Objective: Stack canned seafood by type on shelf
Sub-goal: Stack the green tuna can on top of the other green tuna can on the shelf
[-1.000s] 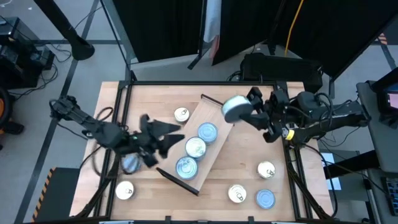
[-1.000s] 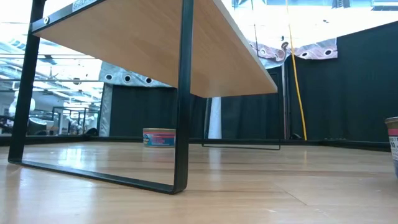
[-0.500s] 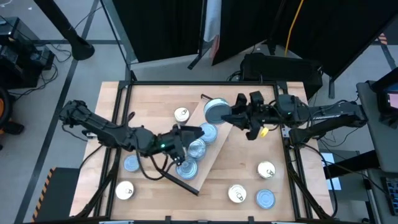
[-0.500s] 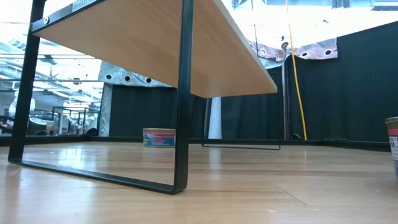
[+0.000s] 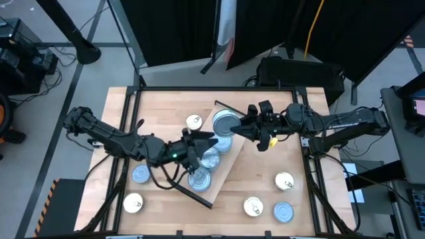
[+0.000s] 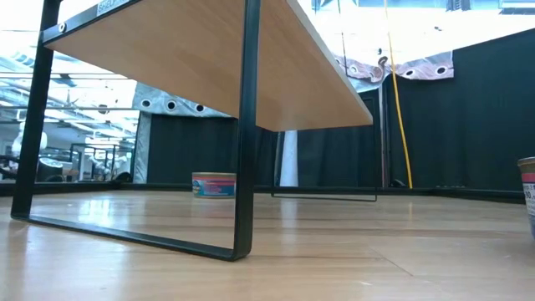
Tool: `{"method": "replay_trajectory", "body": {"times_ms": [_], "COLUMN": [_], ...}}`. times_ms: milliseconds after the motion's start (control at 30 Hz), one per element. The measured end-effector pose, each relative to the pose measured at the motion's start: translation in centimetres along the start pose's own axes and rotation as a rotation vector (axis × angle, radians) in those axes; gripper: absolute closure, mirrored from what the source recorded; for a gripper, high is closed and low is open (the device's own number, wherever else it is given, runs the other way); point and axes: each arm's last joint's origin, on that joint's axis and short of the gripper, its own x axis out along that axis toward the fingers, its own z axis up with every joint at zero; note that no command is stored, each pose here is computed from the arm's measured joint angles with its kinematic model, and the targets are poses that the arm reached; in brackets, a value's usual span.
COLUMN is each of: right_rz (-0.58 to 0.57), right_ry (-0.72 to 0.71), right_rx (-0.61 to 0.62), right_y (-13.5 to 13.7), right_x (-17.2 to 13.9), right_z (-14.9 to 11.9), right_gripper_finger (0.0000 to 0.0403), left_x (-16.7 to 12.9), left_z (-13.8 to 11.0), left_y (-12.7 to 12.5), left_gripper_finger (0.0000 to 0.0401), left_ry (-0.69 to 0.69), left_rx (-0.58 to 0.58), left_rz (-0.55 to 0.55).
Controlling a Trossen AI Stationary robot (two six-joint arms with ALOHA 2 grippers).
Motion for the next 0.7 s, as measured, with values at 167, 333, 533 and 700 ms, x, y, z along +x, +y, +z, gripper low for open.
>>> {"method": "replay_trajectory", "body": {"times_ms": [167, 333, 533, 700], "right_rz": [-0.013, -0.014, -0.017, -0.024], "right_ry": [0.019, 0.023, 0.027, 0.034], "right_rx": [0.021, 0.022, 0.024, 0.036], "right_y": [-0.3, -0.3, -0.4, -0.4], "right_x": [0.3, 0.4, 0.4, 0.4], "right_z": [-0.4, -0.5, -0.5, -0.6], "right_gripper_finger": [0.0266, 0.0266, 0.0266, 0.0266], "left_x": [0.6, 1.0, 1.5, 1.7], "left_z": [-0.5, -0.9, -1.3, -1.5], "left_y": [-0.6, -1.1, -1.6, -1.8], "left_gripper_finger": [0.0161, 0.0161, 0.0166, 0.0194], "left_ry": [0.018, 0.03, 0.044, 0.046], "left_rx": [0.028, 0.058, 0.06, 0.066], "left_rz": [-0.022, -0.045, -0.058, -0.069]}}
